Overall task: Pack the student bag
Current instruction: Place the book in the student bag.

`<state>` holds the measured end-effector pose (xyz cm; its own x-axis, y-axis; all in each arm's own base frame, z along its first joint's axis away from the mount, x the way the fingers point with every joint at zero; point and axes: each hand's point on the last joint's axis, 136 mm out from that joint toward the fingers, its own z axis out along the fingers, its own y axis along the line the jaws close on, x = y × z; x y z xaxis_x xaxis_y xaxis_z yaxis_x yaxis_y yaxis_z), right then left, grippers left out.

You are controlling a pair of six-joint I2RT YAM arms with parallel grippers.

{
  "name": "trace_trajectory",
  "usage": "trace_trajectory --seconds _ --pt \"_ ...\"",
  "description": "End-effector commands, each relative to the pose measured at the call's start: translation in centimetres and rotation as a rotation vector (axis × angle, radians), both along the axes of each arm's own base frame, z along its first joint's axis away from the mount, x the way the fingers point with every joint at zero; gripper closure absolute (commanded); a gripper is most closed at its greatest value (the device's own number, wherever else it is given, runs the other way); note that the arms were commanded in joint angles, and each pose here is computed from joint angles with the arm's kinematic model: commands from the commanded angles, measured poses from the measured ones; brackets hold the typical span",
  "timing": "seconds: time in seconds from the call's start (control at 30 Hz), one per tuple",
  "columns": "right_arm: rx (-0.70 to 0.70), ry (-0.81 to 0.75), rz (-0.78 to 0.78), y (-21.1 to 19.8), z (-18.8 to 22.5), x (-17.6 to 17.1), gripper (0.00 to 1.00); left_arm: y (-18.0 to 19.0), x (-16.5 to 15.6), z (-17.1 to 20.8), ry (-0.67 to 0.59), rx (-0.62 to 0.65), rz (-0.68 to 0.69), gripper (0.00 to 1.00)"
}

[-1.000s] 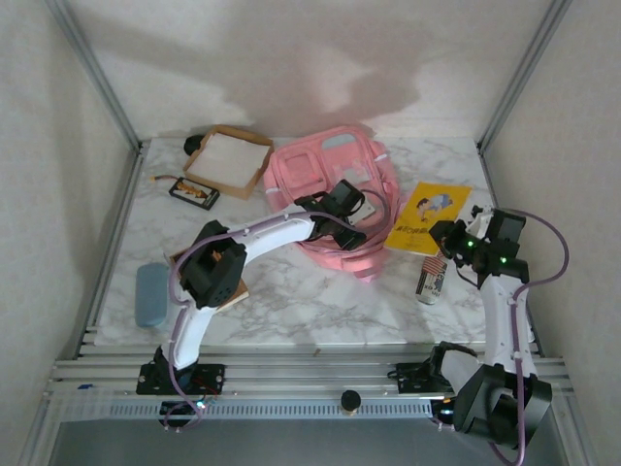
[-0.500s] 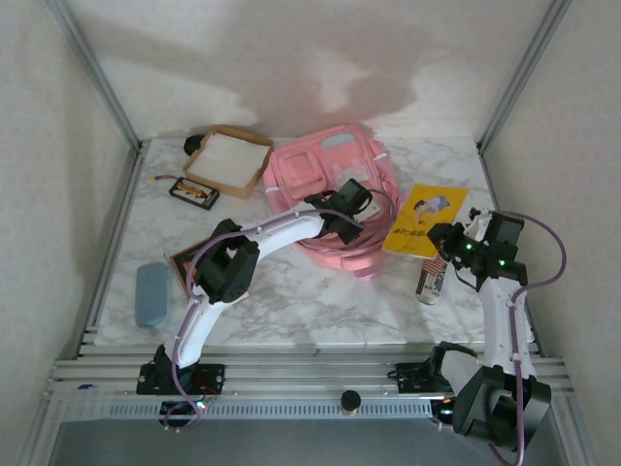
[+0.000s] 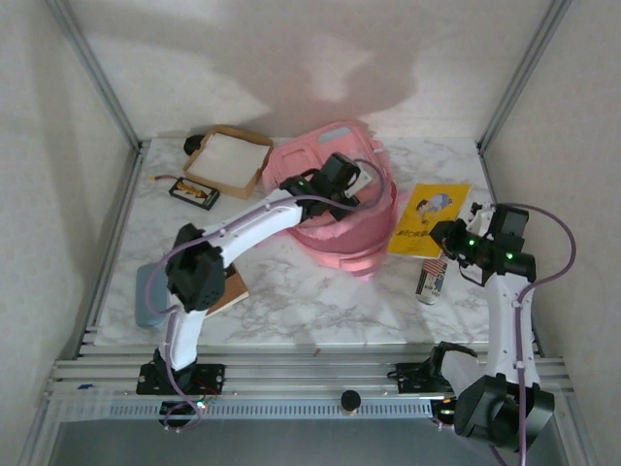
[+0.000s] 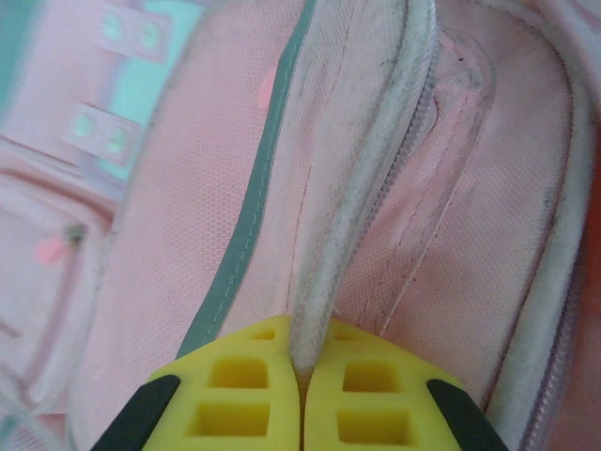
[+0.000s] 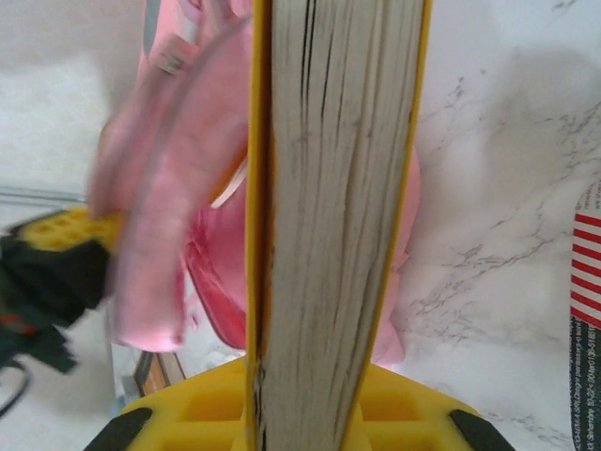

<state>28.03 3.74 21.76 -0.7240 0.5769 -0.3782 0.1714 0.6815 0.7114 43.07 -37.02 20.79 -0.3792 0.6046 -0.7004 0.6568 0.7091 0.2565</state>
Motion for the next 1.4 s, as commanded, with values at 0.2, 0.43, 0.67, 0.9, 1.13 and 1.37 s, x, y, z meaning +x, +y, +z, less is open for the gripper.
trace_trajectory --seconds 0.2,0.43,0.67,0.9,1.13,1.37 --pt "0.135 -0.020 0.253 8.7 -0.1 -0.4 1.00 3.4 1.1 13.1 -0.194 -0.221 0.131 1.00" --pt "0.246 -0.067 0.352 15.4 -1.5 2.3 1.00 3.1 -1.2 13.4 -0.155 -0.253 0.037 1.00" --pt "0.287 -0.135 0.286 18.2 -3.5 8.3 1.00 3.5 -2.9 12.9 -0.103 -0.297 0.025 1.00" --pt "0.259 -0.065 0.262 21.7 -8.4 12.5 0.85 4.1 -3.9 12.9 -0.100 -0.352 0.026 1.00" --pt "0.068 -0.011 0.217 19.7 -9.5 13.0 0.23 4.2 -3.9 12.9 -0.092 -0.361 0.029 1.00" --pt "-0.107 0.054 0.184 15.4 -9.6 7.7 0.01 4.3 -3.5 12.5 -0.076 -0.374 0.033 1.00"
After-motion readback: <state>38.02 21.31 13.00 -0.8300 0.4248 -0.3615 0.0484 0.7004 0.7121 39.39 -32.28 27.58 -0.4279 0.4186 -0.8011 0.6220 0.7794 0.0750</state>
